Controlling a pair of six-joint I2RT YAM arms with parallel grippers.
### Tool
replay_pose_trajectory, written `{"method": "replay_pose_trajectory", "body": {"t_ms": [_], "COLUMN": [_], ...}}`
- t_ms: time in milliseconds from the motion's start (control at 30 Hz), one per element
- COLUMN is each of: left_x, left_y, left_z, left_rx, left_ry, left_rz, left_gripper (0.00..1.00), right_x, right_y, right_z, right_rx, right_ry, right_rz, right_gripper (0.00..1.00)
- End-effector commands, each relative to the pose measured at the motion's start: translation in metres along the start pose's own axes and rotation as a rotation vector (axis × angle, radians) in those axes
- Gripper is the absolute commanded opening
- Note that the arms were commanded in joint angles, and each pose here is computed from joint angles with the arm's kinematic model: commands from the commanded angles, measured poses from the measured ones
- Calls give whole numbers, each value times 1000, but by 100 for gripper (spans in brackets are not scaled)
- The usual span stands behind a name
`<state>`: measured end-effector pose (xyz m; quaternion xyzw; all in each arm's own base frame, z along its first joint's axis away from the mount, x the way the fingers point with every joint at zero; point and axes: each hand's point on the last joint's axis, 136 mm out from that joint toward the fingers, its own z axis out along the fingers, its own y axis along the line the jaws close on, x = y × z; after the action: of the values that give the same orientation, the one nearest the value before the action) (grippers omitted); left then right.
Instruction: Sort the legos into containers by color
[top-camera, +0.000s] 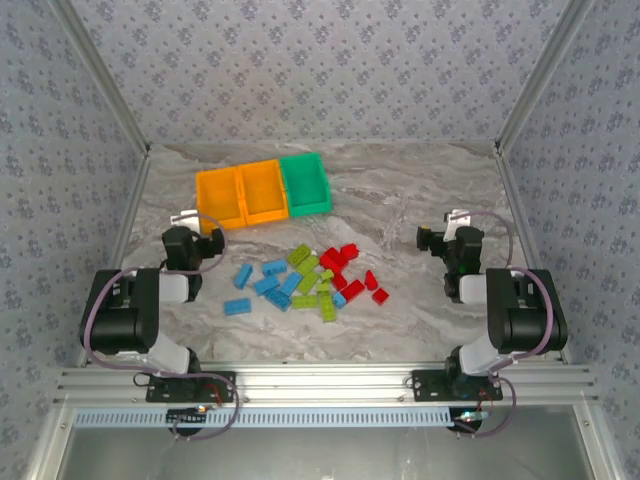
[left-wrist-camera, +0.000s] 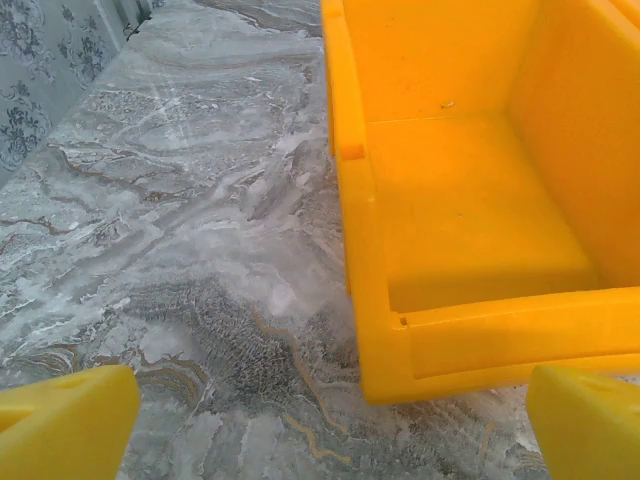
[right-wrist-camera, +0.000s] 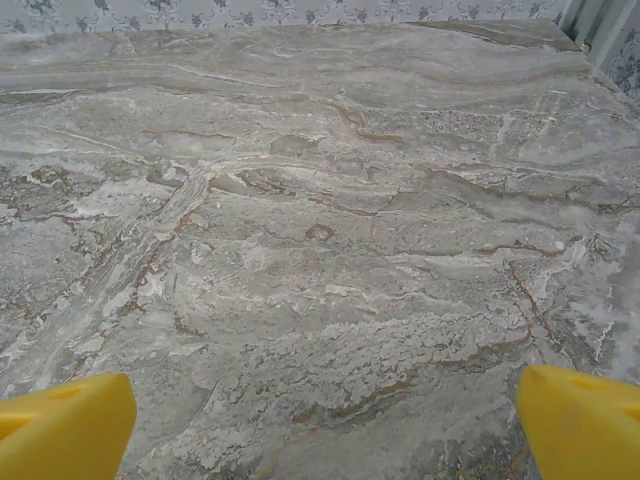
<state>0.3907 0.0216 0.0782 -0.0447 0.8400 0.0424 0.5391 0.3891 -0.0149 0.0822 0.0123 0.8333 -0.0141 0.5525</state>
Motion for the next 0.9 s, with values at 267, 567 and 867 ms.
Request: {"method": "replay_pose_trajectory", "body": {"t_ms": [267, 567, 867], "left_x": [-13, -13, -13], "left_y": [-3, -3, -3], "left_z": [1, 1, 1], "left_rx": [18, 18, 30], "left_ry": [-41, -40, -38], "left_rz": [-9, -8, -16], "left_gripper": [99, 99, 99], "right_x": [-2, -12, -56], "right_y": [0, -9, -3], "right_z": [0, -7, -112], "right_rx": [5, 61, 65], "right_ry": [0, -14, 148], "right_rz": [-20, 1, 429], "right_gripper": [100, 100, 100]}}
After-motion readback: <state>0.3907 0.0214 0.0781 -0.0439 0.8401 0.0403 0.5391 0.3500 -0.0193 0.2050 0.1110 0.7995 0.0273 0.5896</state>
